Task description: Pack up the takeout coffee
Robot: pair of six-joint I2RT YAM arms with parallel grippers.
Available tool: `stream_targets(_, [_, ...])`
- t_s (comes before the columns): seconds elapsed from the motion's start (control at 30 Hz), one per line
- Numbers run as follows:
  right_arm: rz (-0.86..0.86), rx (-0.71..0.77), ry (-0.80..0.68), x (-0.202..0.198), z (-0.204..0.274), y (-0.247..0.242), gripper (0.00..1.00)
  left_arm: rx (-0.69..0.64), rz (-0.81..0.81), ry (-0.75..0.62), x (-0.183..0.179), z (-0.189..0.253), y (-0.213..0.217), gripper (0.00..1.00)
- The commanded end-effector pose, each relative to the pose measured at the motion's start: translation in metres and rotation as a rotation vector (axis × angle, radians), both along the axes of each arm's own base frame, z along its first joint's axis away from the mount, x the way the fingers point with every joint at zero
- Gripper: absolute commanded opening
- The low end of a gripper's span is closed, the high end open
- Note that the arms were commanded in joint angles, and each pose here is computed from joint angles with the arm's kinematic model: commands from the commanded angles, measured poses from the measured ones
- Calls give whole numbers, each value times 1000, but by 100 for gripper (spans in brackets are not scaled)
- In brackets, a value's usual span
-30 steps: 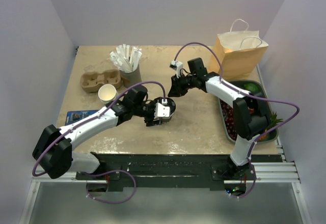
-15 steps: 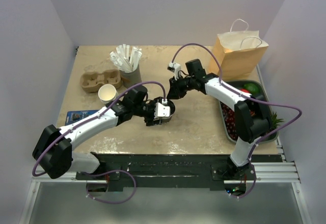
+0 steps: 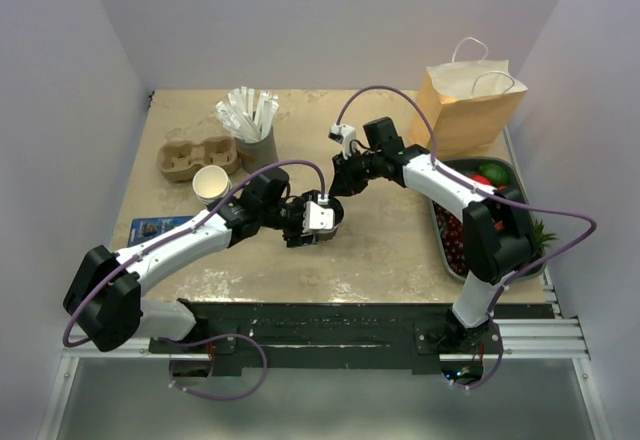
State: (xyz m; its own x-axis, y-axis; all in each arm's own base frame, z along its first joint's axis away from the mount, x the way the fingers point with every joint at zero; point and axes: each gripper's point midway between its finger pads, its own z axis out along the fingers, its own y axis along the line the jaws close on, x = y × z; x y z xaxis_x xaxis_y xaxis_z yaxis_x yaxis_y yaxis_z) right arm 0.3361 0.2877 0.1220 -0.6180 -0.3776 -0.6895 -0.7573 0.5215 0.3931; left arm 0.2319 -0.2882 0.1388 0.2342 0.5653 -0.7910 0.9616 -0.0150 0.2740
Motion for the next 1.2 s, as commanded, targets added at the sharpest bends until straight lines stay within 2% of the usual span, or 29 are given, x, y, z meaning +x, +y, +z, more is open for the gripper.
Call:
stream_targets(0.0, [5,9,-69,-3,22,1,20,-47,-7,-43,3,19,-6,67])
stream_targets(0.8, [18,14,-64,-14,25,6,21,-42,14,3,-5,21,-1,65])
stream_targets(1.17, [4,-7,-77,-13,26,5,22,-8,9,21,-14,13,9,61])
